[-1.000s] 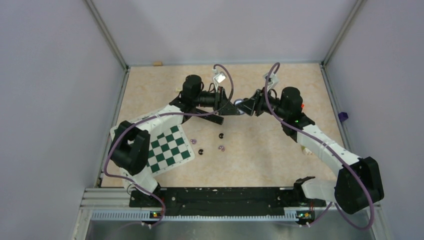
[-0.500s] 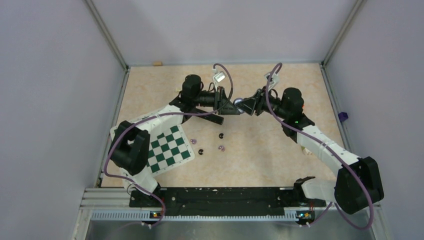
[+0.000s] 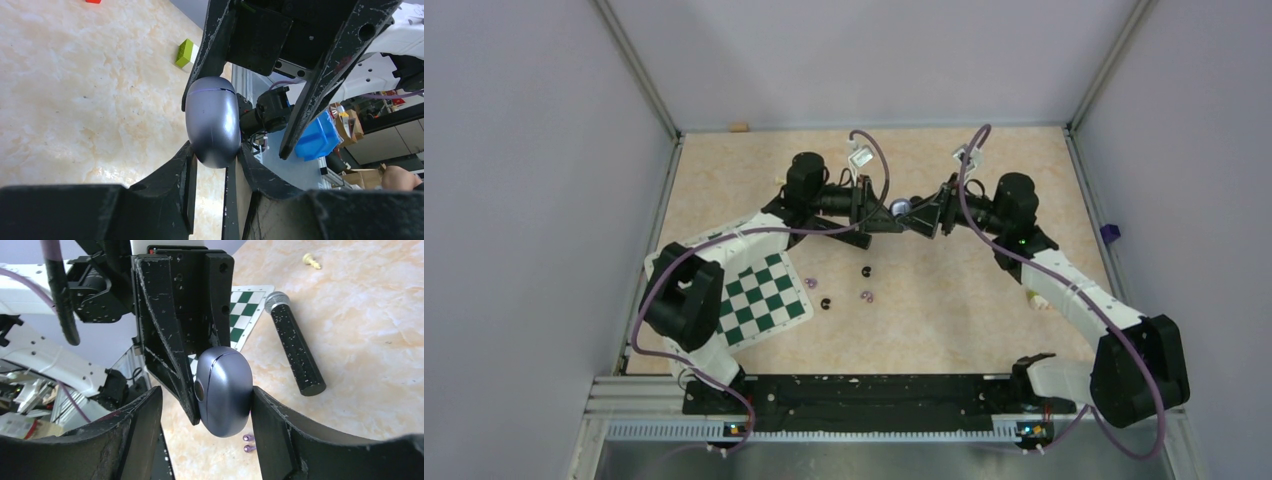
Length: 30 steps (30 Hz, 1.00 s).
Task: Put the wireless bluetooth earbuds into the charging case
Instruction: Pass from the right arm to the left, then pass from the left arm to the right
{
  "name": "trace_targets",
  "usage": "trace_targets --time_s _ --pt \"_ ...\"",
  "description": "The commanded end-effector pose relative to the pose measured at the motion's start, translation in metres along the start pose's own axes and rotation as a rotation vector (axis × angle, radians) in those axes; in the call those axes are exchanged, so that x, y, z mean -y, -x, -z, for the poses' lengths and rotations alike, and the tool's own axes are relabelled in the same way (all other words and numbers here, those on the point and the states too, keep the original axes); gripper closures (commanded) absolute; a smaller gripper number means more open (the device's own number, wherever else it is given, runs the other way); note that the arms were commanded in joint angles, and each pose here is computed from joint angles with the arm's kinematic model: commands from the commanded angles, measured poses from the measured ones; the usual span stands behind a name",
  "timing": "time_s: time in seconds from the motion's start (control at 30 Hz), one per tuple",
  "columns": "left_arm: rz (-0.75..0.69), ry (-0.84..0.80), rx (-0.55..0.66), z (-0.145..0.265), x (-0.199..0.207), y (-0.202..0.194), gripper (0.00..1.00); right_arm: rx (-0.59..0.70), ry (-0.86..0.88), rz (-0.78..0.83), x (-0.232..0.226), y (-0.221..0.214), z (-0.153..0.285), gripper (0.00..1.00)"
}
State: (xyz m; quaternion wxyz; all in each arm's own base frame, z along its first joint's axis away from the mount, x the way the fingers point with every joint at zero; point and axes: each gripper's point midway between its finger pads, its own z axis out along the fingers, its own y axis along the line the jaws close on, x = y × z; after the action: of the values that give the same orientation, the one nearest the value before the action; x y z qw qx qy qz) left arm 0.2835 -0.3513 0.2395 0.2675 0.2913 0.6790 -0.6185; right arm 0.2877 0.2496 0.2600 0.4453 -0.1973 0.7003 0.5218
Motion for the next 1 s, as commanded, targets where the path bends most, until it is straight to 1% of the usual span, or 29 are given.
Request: trace_targets --time_s 0.0,0.1,0.23,0.3,0.53,0.6,0.63,0.67,0.7,0.73,0.77,0.8,0.83,0.87,0.93,0.97 --pt "-0.129 -0.022 0.082 0.009 0.016 0.025 1.00 -0.042 0.159 0.027 -0.031 0.001 0.011 0.36" --pt "-0.133 -0.051 0.085 0.011 0.021 0.025 1.00 -0.048 0.180 0.036 -0.034 -0.001 0.013 0.37" --pt "-0.148 -0.082 0.083 0.012 0.028 0.022 1.00 -0.049 0.181 0.040 -0.031 -0.003 0.014 0.46" --pt "-0.152 -0.087 0.082 0.013 0.029 0.021 1.00 -0.049 0.183 0.038 -0.030 -0.002 0.015 0.52" --pt "-0.158 -0.099 0.079 0.014 0.030 0.019 1.00 -0.050 0.198 0.038 -0.031 -0.003 0.017 0.80" --pt "-0.157 -0.091 0.080 0.014 0.028 0.018 0.98 -0.052 0.206 0.041 -0.033 -0.003 0.017 0.85" --pt "-0.158 -0.084 0.077 0.013 0.026 0.018 0.93 -0.054 0.209 0.044 -0.033 -0.003 0.017 0.89" --pt "-0.161 -0.075 0.074 0.013 0.025 0.018 0.84 -0.056 0.208 0.049 -0.033 -0.002 0.017 0.90" --pt "-0.165 -0.058 0.073 0.013 0.022 0.018 0.75 -0.060 0.207 0.059 -0.033 -0.002 0.018 0.90" --pt "-0.165 -0.044 0.067 0.013 0.020 0.018 0.68 -0.062 0.202 0.071 -0.034 0.000 0.018 0.90" --pt "-0.170 -0.030 0.062 0.013 0.018 0.018 0.64 -0.068 0.188 0.083 -0.032 0.000 0.018 0.90" --pt "-0.180 -0.020 0.059 0.014 0.017 0.019 0.53 -0.072 0.173 0.098 -0.030 0.001 0.018 0.90" --pt "-0.189 -0.009 0.052 0.015 0.015 0.020 0.47 -0.074 0.150 0.116 -0.027 0.001 0.018 0.90" --pt "-0.207 -0.003 0.044 0.015 0.015 0.020 0.44 -0.083 0.123 0.128 -0.022 0.001 0.018 0.90" --pt "-0.245 0.007 0.015 0.017 0.013 0.020 0.27 -0.106 0.089 0.148 -0.016 -0.001 0.019 0.90" --pt "-0.266 0.011 -0.003 0.018 0.013 0.020 0.26 -0.116 0.074 0.153 -0.013 -0.002 0.019 0.89"
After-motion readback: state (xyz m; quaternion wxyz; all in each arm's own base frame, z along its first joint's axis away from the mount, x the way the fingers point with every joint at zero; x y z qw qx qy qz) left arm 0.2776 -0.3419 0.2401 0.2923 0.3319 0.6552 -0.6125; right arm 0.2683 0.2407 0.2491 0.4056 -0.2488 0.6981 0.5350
